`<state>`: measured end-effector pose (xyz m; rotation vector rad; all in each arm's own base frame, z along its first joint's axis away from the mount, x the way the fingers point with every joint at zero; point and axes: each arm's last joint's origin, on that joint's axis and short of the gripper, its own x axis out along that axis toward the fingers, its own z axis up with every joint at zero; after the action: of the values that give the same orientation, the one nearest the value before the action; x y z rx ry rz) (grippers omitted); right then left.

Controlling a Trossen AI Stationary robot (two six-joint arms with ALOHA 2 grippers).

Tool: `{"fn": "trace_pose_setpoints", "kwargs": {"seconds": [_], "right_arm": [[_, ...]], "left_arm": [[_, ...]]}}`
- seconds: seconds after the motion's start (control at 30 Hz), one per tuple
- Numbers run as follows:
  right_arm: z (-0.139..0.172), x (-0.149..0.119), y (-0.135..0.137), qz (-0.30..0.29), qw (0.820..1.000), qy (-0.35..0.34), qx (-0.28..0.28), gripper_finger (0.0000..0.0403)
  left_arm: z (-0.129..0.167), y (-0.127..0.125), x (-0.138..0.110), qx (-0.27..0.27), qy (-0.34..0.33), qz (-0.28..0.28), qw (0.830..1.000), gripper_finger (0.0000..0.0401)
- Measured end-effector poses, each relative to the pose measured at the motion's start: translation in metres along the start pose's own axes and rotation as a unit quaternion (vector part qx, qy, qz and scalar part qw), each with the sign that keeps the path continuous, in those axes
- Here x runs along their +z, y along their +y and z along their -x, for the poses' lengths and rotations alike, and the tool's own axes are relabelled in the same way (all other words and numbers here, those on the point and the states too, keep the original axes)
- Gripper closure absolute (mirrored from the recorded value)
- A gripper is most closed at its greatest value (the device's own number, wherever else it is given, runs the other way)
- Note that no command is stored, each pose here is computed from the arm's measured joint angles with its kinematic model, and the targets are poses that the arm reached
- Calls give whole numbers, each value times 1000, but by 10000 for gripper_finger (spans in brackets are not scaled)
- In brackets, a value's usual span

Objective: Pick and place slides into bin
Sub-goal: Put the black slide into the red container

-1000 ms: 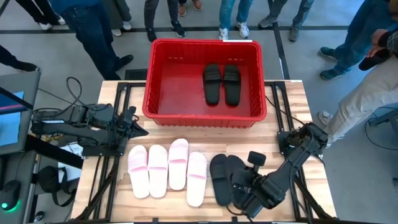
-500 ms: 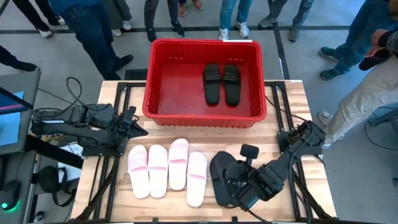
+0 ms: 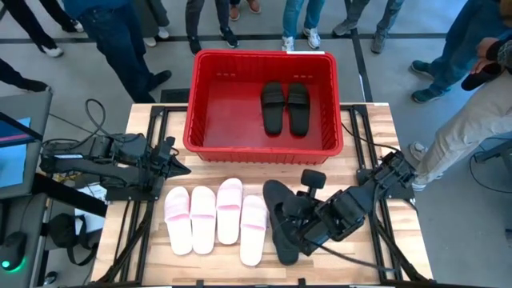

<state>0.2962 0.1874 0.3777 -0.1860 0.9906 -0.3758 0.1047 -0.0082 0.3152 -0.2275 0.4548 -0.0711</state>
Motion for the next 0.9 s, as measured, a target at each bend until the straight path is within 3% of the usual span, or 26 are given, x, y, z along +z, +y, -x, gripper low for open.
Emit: {"fn": "trace_pose_setpoints", "kwargs": {"seconds": [0.53, 0.9], "right_arm": [[8, 33, -51, 29, 998, -51, -39, 403], [32, 34, -119, 14, 993, -84, -84, 403]], "left_arm": [[0, 0, 0, 7, -1, 0, 1000, 401], [0, 1, -1, 10, 3, 0, 1000, 401]]}}
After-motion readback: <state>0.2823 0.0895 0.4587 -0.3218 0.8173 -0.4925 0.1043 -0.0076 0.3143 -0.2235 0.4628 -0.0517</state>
